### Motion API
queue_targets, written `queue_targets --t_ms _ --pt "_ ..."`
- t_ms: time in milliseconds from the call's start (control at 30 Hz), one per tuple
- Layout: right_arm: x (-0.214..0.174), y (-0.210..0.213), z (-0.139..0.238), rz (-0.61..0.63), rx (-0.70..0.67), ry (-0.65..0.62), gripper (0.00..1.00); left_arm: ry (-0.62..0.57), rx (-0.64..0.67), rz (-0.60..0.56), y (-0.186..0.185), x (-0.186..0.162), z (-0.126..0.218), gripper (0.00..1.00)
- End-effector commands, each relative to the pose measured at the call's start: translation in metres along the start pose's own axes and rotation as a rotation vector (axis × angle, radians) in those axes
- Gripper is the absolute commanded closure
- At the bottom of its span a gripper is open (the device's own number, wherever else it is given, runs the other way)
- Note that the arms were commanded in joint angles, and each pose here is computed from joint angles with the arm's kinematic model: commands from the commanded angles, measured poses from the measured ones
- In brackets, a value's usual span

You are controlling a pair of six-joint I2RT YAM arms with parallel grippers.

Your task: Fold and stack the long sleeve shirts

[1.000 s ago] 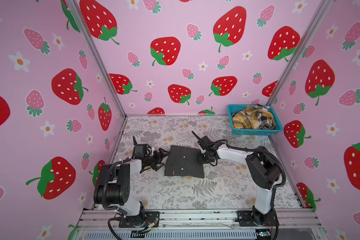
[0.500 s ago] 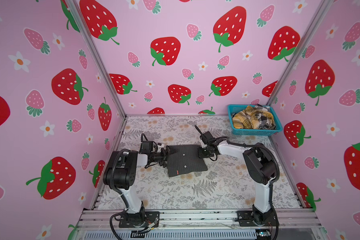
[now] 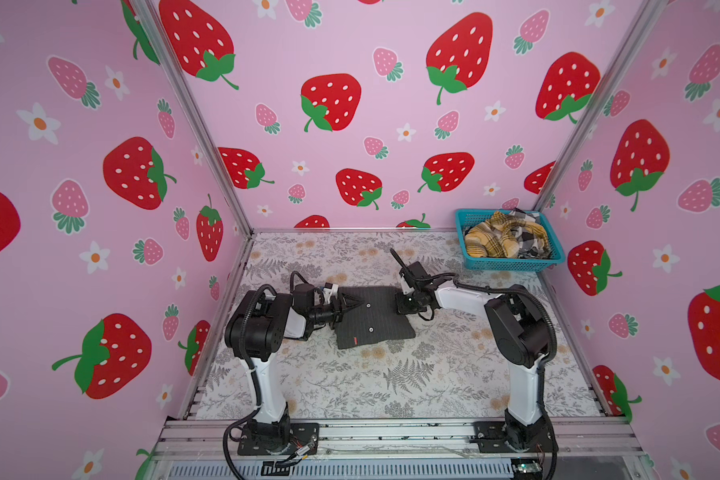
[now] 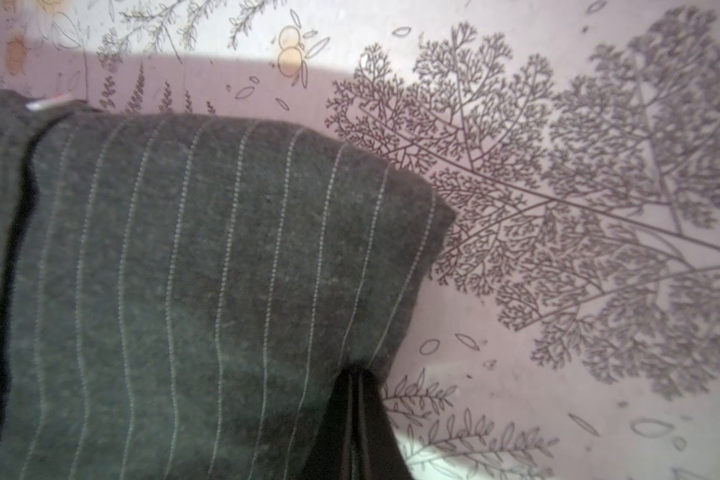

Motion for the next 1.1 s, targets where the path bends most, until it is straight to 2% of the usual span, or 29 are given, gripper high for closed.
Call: queue_targets --t_ms 0,167,400,533,667,800,900,1067 --pt "-0.039 -0.019 -0.028 -0.029 -0.082 0.181 0.92 -0.008 0.241 0.389 0.073 -0.03 -0.003 0.37" --pt "-0.037 -0.018 -0.024 -0.032 -0.079 0.171 0.92 -0.002 0.237 0.405 0.072 -0.029 -0.004 0.61" --pt "-0.028 -0.014 -0.012 -0.018 -0.081 0.144 0.94 -0.003 0.231 0.374 0.053 -0.025 -0.002 0.85" --pt "-0.011 -0.007 0.016 0.0 -0.06 0.061 0.93 -0.01 0.251 0.334 0.038 -0.023 0.001 0.89" --pt "0.004 -0.008 0.061 -0.004 -0.061 -0.031 0.91 -0.015 0.307 0.268 0.017 -0.019 0.008 0.9" --pt "0.007 -0.012 0.103 -0.01 -0.074 -0.101 0.9 -0.047 0.355 0.204 -0.013 -0.007 0.027 1.0" --pt "0.0 -0.016 0.127 -0.014 -0.092 -0.129 0.9 -0.097 0.463 0.12 -0.046 -0.001 0.054 1.0" --pt "-0.018 -0.02 0.148 -0.034 -0.084 -0.157 0.89 -0.22 0.681 -0.09 -0.118 -0.001 0.102 1.0"
Point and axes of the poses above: each gripper's point midway between its finger pads, its own z axis back along the fingers, its own y axis along the line the jaws close on, x = y × z, the point moved 9 cm from there along z, back along the fingers, and after that the axes turned 4 degrees about z, right-handed, at the moved point
